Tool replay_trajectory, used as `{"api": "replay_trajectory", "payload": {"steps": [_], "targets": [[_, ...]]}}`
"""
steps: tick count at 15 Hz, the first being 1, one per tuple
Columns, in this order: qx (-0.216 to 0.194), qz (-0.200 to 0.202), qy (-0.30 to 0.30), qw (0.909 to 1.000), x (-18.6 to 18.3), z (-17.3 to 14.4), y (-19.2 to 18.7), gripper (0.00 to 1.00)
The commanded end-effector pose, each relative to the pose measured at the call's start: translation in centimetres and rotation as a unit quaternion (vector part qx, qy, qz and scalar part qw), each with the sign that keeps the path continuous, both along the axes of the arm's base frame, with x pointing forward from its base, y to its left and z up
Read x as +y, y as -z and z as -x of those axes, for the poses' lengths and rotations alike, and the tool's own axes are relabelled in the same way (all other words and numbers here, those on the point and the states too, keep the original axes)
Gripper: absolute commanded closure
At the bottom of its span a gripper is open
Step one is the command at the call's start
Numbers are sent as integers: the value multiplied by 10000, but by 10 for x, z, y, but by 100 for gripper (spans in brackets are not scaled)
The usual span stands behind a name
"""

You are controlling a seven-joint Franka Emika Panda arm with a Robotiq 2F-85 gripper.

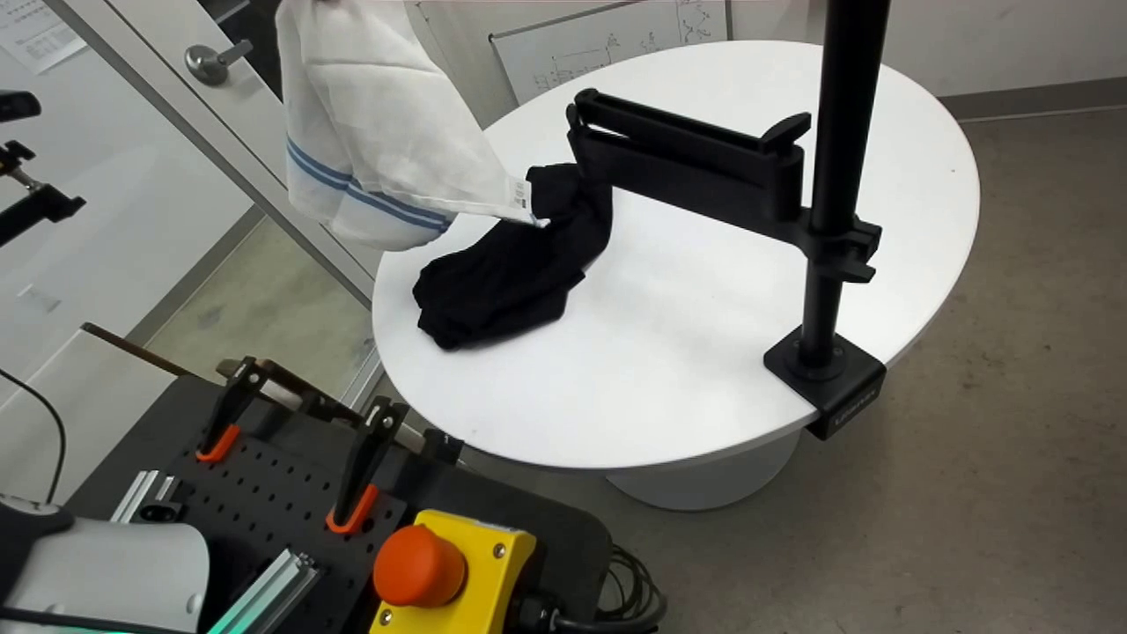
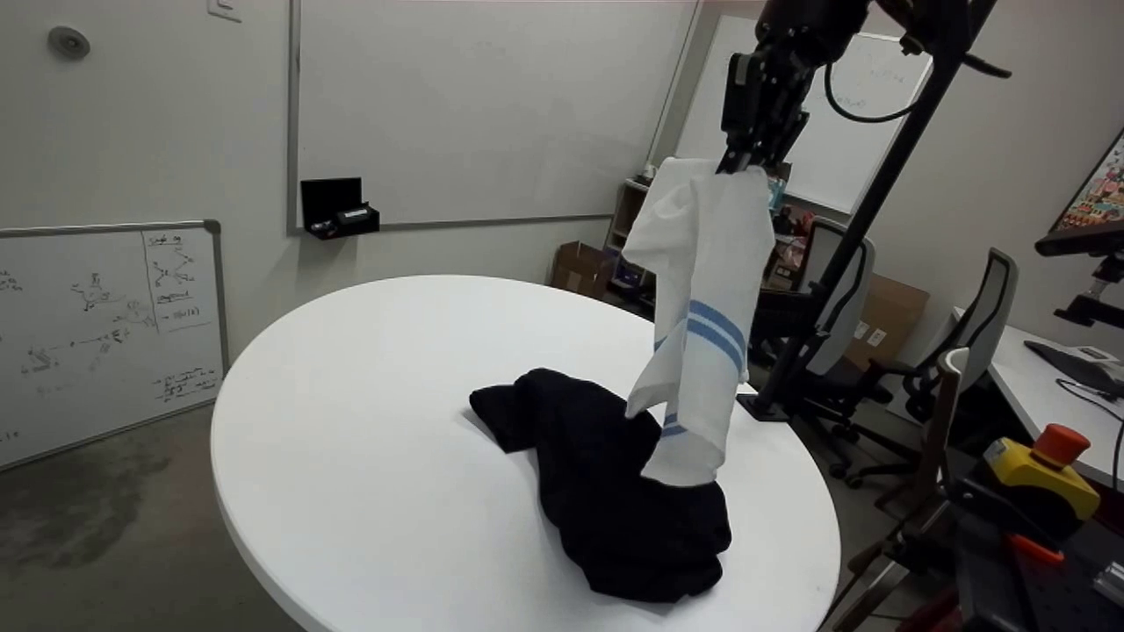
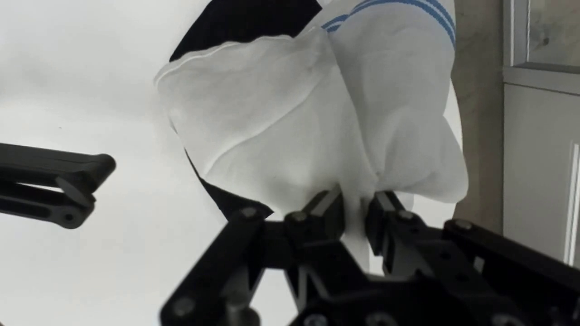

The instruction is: Hang and unhang the white cloth from the stand then hang up the black cloth

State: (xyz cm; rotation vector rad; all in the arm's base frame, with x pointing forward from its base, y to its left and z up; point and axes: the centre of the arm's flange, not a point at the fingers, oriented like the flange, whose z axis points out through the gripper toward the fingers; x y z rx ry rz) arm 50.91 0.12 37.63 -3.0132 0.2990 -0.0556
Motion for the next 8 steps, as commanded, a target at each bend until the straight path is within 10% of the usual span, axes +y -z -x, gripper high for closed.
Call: {"api": "replay_trajectory", "payload": {"steps": [1, 8], "targets": [[-237, 170, -574, 9979, 41, 3, 27, 97], [-592, 172, -1265, 9900, 114, 9, 39, 97]]}}
